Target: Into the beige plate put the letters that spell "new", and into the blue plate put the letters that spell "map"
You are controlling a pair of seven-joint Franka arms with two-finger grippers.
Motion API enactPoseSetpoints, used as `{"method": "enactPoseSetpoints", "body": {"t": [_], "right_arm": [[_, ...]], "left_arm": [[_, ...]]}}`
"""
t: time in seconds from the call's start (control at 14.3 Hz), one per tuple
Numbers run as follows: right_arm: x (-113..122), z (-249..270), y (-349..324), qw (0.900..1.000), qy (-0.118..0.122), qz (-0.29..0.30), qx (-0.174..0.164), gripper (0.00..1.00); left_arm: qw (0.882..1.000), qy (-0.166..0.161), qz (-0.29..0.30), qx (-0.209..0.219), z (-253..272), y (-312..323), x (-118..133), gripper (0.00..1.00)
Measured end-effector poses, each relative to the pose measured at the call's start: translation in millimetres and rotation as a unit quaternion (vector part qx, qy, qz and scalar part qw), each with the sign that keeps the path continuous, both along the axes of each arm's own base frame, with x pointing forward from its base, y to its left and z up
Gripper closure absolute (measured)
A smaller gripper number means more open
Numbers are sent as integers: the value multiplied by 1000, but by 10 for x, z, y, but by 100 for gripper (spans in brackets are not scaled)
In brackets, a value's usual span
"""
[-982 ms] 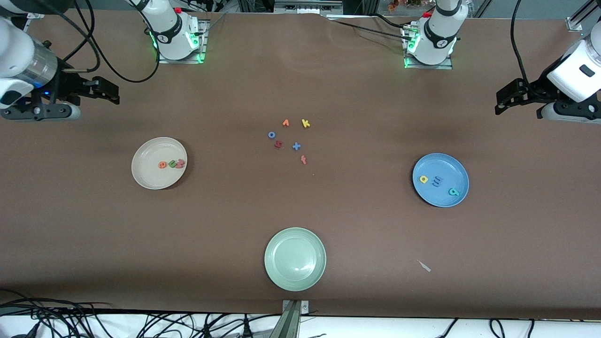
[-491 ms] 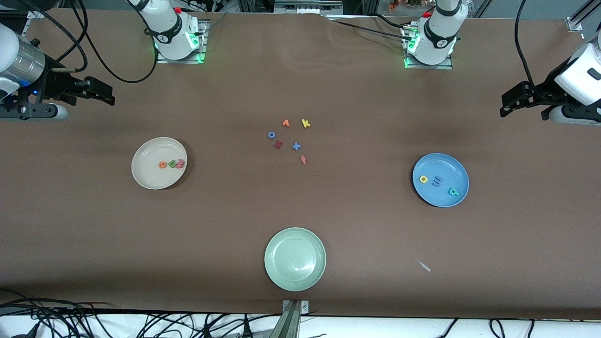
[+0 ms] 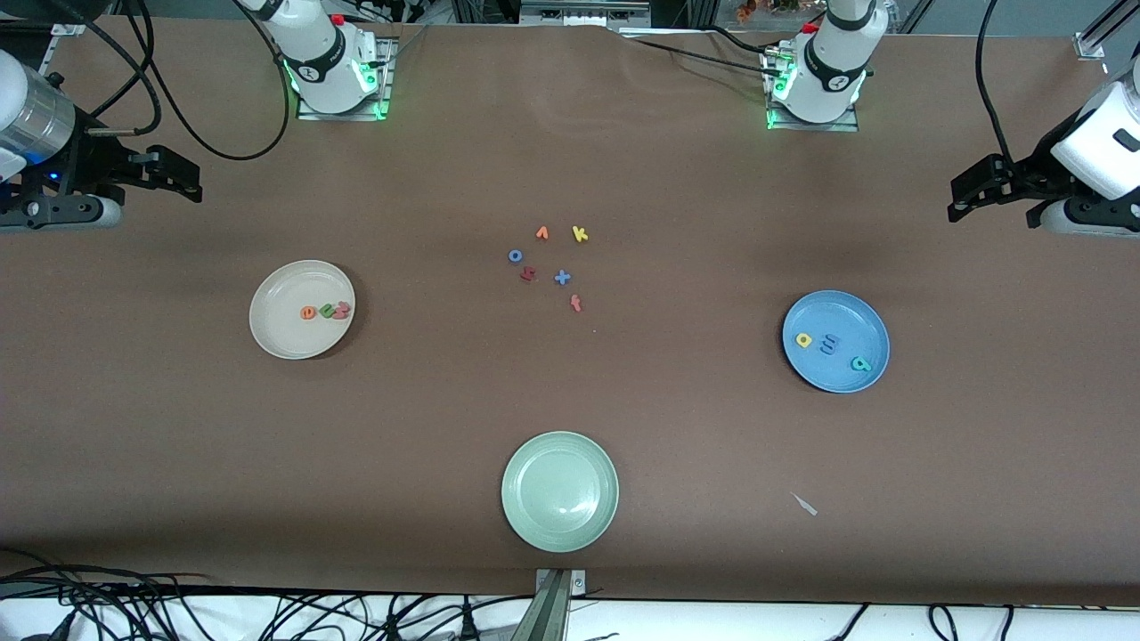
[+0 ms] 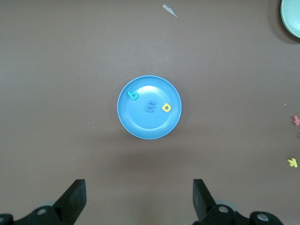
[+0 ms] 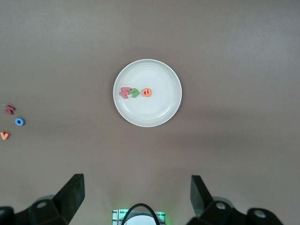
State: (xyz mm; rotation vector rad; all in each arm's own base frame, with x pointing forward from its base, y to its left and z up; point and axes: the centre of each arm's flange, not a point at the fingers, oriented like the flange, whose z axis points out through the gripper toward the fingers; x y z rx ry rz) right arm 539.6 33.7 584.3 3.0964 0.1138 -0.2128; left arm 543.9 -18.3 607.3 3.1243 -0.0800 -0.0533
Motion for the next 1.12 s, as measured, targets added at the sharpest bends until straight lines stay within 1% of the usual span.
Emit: {"method": "enactPoseSetpoints", "body": {"t": [0.84,1.12], "right_arm": [[19,-31,-6,1000,1,0,-2,0],[57,-8,-2,1000,-14,1,0,0]], "left_arm": [[1000,0,0,0,0,0,0,0],[1000,0,0,0,-1,0,0,0]]}}
